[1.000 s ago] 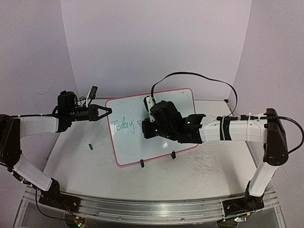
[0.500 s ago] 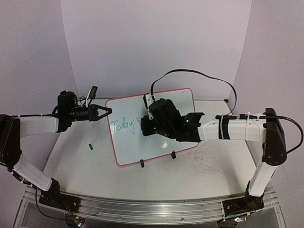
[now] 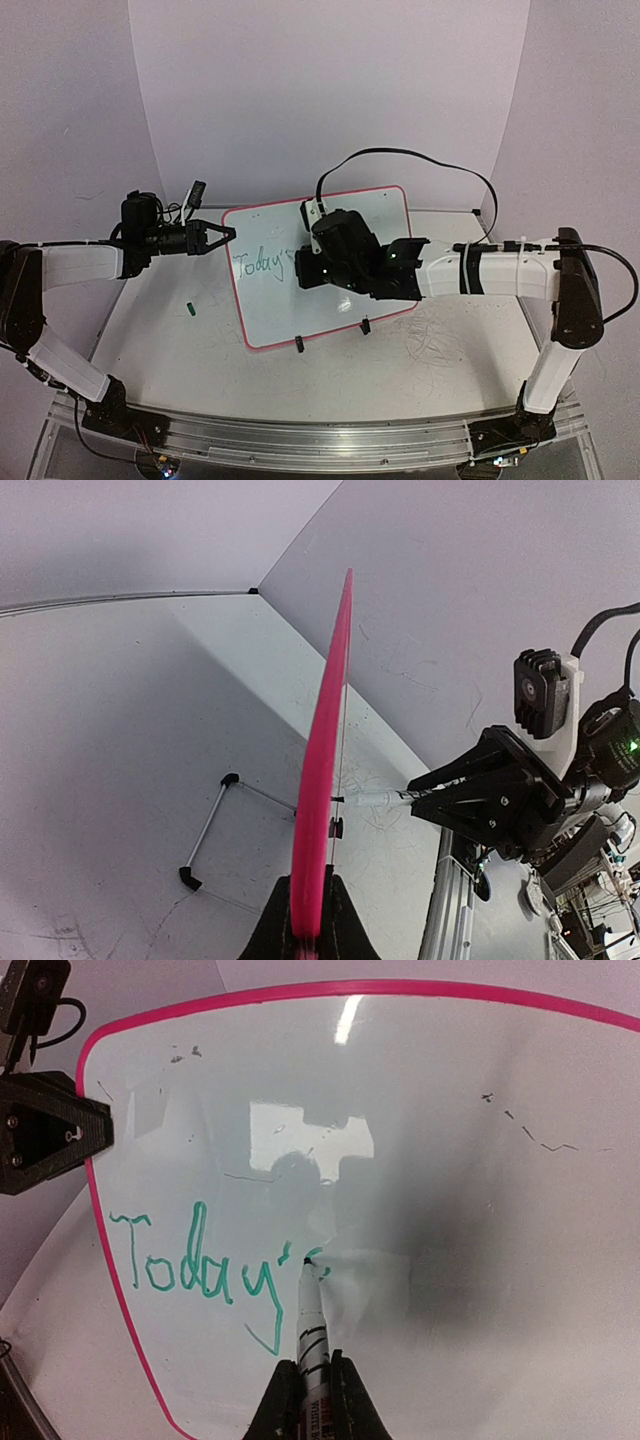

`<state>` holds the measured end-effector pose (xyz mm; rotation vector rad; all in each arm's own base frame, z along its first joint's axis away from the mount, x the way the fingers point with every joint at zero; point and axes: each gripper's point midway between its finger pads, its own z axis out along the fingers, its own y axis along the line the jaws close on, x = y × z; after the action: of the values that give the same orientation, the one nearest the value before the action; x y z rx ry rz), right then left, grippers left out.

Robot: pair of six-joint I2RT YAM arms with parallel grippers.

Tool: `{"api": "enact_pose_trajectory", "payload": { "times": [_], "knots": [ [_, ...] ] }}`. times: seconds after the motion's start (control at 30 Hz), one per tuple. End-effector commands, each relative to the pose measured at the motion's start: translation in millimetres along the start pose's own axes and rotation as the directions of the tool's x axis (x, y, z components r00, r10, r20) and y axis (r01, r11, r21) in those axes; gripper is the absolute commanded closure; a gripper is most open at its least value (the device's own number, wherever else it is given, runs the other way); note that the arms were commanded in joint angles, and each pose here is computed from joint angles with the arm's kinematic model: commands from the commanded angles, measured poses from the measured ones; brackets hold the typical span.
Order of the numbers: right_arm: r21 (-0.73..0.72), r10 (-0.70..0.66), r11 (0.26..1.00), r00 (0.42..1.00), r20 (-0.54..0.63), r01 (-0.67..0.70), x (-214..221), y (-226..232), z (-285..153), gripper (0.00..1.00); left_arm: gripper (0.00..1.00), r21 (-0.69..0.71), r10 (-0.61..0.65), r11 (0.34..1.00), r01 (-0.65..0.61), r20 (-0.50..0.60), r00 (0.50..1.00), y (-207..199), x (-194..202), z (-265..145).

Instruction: Write a sentence on the whiteboard

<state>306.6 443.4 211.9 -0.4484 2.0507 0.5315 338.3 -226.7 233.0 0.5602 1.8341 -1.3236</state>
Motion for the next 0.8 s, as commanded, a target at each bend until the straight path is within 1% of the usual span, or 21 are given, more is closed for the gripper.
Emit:
{"api": "enact_pose_trajectory", "payload": {
  "times": [0.0,0.23,0.57,0.77],
  "knots": [
    [-0.006,0.011,1.0,1.0,-0.027,-0.011,12.9,2.6,3.1,1.0,1.0,-0.057,0.038,0.998,-0.036,0.031,0.999,4.5,-11.9,-2.2],
    [0.007,0.021,1.0,0.999,-0.034,-0.021,16.8,-2.4,-0.3,1.0,1.0,-0.055,0.038,0.998,-0.036,0.03,0.999,4.1,-11.5,-1.5],
    [0.081,0.048,0.996,0.999,-0.011,-0.047,17.3,-21.2,-10.0,1.0,1.0,-0.056,0.04,0.998,-0.038,0.03,0.999,3.8,-11.8,-1.8],
    [0.087,0.051,0.995,0.998,-0.024,-0.049,22.8,-24.8,-12.9,1.0,1.0,-0.052,0.038,0.998,-0.037,0.027,0.999,3.2,-10.8,-0.8]
  ]
}}
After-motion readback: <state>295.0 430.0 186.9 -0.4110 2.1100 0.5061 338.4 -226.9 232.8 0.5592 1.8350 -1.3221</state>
